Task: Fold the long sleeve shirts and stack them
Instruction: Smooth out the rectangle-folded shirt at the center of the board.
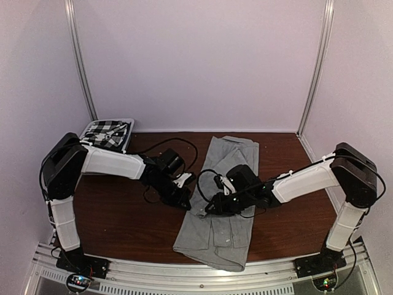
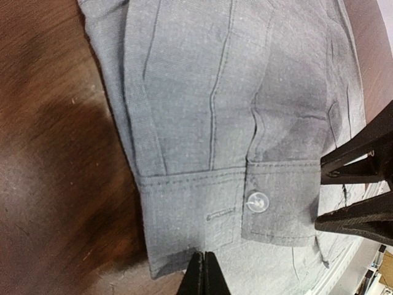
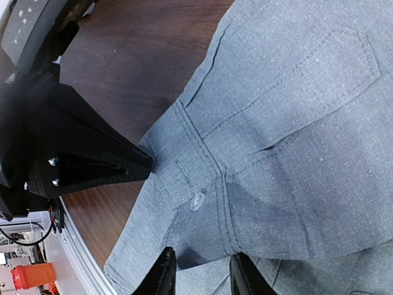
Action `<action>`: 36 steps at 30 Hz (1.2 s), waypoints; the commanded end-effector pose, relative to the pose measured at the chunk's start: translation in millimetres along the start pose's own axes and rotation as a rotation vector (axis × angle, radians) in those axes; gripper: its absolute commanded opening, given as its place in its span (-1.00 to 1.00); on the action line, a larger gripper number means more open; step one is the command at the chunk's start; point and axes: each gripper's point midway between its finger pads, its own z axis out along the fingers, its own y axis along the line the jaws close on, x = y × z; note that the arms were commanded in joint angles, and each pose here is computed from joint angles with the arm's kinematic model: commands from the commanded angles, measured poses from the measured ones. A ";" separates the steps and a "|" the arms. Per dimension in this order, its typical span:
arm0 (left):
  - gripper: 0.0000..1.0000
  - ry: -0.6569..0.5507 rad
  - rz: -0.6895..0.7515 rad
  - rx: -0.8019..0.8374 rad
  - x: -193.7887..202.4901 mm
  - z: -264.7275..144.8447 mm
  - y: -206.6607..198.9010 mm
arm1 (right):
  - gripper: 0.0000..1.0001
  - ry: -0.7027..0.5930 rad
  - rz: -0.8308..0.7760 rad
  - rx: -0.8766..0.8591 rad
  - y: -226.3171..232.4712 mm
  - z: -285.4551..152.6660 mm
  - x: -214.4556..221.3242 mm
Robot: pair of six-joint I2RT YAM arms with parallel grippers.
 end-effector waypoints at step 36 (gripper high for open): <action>-0.46 -0.061 0.059 0.046 -8.7 -27.9 -21.2 | -0.41 0.068 -0.017 0.094 -7.3 -33.8 36.9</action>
